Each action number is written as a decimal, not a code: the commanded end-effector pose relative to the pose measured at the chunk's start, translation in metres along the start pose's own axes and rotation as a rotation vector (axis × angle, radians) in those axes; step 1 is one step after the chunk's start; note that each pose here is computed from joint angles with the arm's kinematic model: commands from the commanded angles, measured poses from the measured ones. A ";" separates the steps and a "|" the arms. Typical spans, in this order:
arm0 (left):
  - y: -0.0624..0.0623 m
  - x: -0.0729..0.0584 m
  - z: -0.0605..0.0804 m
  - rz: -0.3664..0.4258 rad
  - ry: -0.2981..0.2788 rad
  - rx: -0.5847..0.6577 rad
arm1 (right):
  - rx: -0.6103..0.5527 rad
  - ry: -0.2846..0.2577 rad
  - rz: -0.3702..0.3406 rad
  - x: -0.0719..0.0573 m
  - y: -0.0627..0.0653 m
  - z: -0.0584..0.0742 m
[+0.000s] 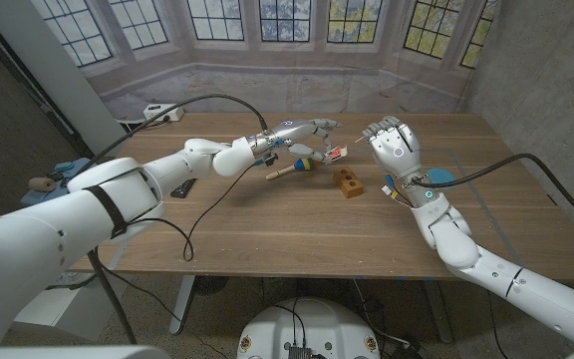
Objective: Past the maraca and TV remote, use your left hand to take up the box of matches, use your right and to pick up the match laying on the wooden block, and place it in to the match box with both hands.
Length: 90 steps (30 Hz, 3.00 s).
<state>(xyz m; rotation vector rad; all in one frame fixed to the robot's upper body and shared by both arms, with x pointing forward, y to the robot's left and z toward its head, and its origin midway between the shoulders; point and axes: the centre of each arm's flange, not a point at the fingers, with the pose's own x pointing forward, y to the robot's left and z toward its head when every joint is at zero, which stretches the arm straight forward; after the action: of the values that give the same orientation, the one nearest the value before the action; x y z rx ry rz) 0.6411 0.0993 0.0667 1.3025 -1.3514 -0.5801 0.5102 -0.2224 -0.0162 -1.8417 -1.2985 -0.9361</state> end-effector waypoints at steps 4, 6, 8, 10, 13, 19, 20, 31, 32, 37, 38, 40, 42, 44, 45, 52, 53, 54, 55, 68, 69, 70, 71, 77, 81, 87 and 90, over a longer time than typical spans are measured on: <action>0.001 0.009 0.007 0.014 -0.024 -0.007 | -0.003 0.002 -0.009 0.003 -0.002 0.001; 0.001 0.010 0.008 0.016 -0.025 -0.010 | -0.007 0.006 -0.011 0.004 -0.002 0.001; 0.001 0.010 0.008 0.017 -0.026 -0.010 | -0.007 0.003 -0.008 0.004 -0.002 0.001; 0.001 0.010 0.009 0.018 -0.025 -0.012 | -0.009 0.008 -0.006 0.004 0.000 0.000; 0.001 0.009 0.009 0.020 -0.023 -0.012 | -0.008 0.005 -0.002 0.004 0.001 0.000; 0.001 0.008 0.009 0.023 -0.019 -0.013 | -0.011 0.004 -0.004 0.005 0.003 0.001; 0.001 0.008 0.009 0.023 -0.018 -0.015 | -0.013 0.007 -0.004 0.005 0.004 0.001; 0.001 0.007 0.009 0.020 -0.013 -0.019 | -0.014 -0.009 0.005 0.003 0.007 0.000; 0.001 0.007 0.009 0.020 -0.013 -0.020 | -0.018 -0.002 0.004 0.003 0.007 0.000; 0.001 0.007 0.009 0.023 -0.011 -0.021 | -0.012 -0.011 0.009 0.001 0.009 0.001; 0.001 0.007 0.009 0.024 -0.010 -0.021 | -0.010 -0.010 0.010 0.000 0.009 0.001; 0.001 0.006 0.009 0.021 -0.010 -0.019 | -0.008 -0.012 0.014 0.000 0.010 0.002; 0.001 0.006 0.009 0.021 -0.008 -0.019 | -0.006 -0.011 0.015 0.000 0.010 0.002; 0.001 0.006 0.010 0.022 -0.007 -0.022 | -0.005 -0.011 0.014 0.000 0.009 0.002; 0.001 0.006 0.010 0.023 -0.008 -0.020 | -0.003 -0.011 0.014 0.000 0.009 0.001; 0.000 0.006 0.013 0.020 -0.012 -0.020 | 0.002 -0.013 0.019 0.000 0.006 0.001; 0.000 0.006 0.013 0.020 -0.013 -0.020 | -0.002 -0.005 0.016 0.000 0.006 0.001; 0.000 0.006 0.013 0.020 -0.013 -0.020 | -0.002 -0.006 0.015 0.000 0.005 0.001; 0.000 0.006 0.014 0.020 -0.014 -0.018 | -0.002 -0.010 0.015 -0.001 0.005 0.001; -0.001 0.007 0.019 0.012 -0.017 -0.024 | -0.004 -0.015 0.014 -0.003 0.001 0.001; -0.001 0.007 0.019 0.012 -0.017 -0.024 | -0.004 -0.015 0.014 -0.003 0.001 0.001; -0.001 0.007 0.019 0.010 -0.018 -0.025 | -0.004 -0.015 0.012 -0.003 0.000 0.001; -0.002 0.007 0.019 0.010 -0.018 -0.026 | -0.004 -0.015 0.012 -0.003 0.000 0.001; -0.002 0.007 0.020 0.006 -0.012 -0.033 | -0.002 -0.029 0.017 -0.004 -0.001 0.002; -0.002 0.007 0.020 0.004 -0.010 -0.035 | -0.008 -0.030 0.015 -0.005 -0.001 0.003; -0.002 0.007 0.020 0.011 -0.005 -0.048 | -0.014 -0.038 0.012 -0.005 -0.002 0.004; -0.002 0.007 0.021 0.014 -0.005 -0.048 | -0.012 -0.043 0.011 -0.006 -0.001 0.004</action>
<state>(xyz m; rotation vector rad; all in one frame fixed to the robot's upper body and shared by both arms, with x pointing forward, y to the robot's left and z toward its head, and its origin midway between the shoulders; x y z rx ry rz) 0.6265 0.0865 0.0621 1.2704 -1.3429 -0.6049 0.5090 -0.2225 -0.0211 -1.8720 -1.2971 -0.9133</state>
